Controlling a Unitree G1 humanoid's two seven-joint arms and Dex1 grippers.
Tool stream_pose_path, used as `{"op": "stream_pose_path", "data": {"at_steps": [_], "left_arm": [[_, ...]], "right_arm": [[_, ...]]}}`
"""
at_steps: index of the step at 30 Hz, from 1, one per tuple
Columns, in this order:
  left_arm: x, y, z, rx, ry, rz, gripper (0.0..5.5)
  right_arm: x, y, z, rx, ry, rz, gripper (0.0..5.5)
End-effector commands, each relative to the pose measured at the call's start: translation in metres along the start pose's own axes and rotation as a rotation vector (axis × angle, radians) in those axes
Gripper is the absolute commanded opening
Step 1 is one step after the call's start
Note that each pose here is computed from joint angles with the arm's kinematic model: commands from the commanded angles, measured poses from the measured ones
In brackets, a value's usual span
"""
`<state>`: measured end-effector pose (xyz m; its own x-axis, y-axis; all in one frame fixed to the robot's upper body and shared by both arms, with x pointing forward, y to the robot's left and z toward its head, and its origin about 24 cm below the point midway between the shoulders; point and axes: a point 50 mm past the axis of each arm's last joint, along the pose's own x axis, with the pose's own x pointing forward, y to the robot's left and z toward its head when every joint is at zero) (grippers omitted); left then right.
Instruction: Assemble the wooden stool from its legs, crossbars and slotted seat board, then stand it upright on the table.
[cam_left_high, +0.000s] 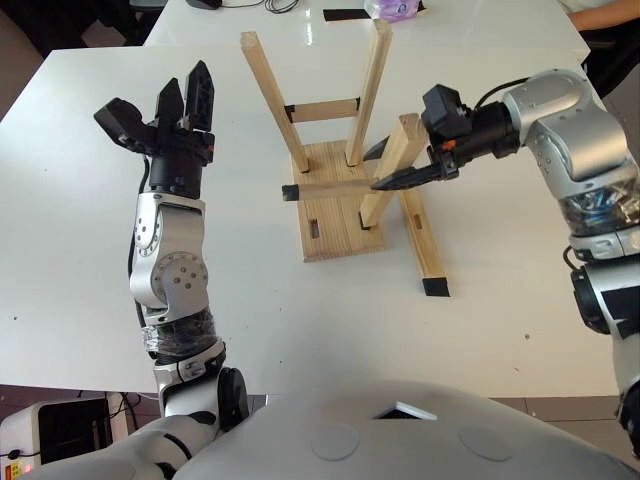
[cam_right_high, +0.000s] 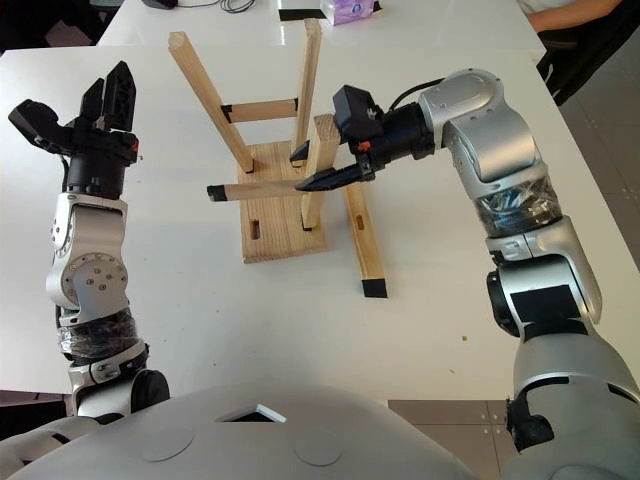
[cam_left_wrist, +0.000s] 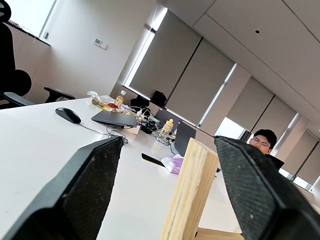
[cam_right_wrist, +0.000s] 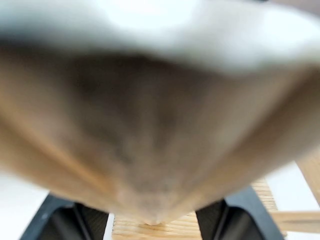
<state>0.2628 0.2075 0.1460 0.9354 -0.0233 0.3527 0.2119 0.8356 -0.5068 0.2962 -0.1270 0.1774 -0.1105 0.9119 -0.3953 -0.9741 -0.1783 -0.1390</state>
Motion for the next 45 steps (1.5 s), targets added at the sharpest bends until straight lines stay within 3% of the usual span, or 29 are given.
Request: {"op": "stream_pose_path", "data": {"at_steps": [1, 5, 10, 13, 18, 25, 29, 37, 40, 44, 45], "left_arm": [[-0.007, -0.004, 0.000, 0.014, -0.010, 0.013, 3.37], [-0.014, -0.008, -0.004, -0.001, -0.020, 0.026, 3.37], [-0.018, -0.007, -0.013, -0.017, -0.013, 0.044, 3.37], [-0.021, -0.005, -0.016, -0.018, -0.010, 0.046, 3.37], [-0.026, -0.009, -0.024, -0.009, 0.017, 0.040, 3.37], [-0.041, -0.002, -0.044, 0.041, 0.073, 0.136, 3.37], [-0.039, 0.001, -0.044, 0.050, 0.066, 0.143, 3.37], [-0.037, 0.001, -0.049, 0.060, 0.081, 0.127, 3.37], [-0.033, 0.007, -0.044, 0.077, 0.075, 0.125, 3.37], [-0.031, 0.014, -0.037, 0.101, 0.073, 0.124, 3.37], [-0.032, 0.016, -0.035, 0.102, 0.072, 0.131, 3.37]], "right_arm": [[0.018, 0.046, -0.058, 0.162, 0.266, 0.055, 2.01], [0.015, 0.047, -0.051, 0.206, 0.263, 0.032, 2.01], [0.001, 0.008, -0.039, 0.358, 0.192, -0.028, 2.01], [-0.011, -0.005, -0.039, 0.352, 0.246, -0.026, 2.01], [-0.032, 0.005, -0.028, 0.320, 0.274, 0.030, 2.01], [-0.002, 0.017, -0.051, 0.208, 0.379, 0.036, 2.01], [-0.002, 0.032, -0.060, 0.223, 0.410, 0.075, 2.01], [0.009, 0.037, -0.059, 0.339, 0.330, 0.055, 2.01], [0.016, 0.027, -0.053, 0.413, 0.258, -0.047, 2.01], [0.012, 0.018, -0.040, 0.349, 0.186, -0.143, 2.01], [0.010, 0.015, -0.035, 0.329, 0.153, -0.161, 2.37]]}}
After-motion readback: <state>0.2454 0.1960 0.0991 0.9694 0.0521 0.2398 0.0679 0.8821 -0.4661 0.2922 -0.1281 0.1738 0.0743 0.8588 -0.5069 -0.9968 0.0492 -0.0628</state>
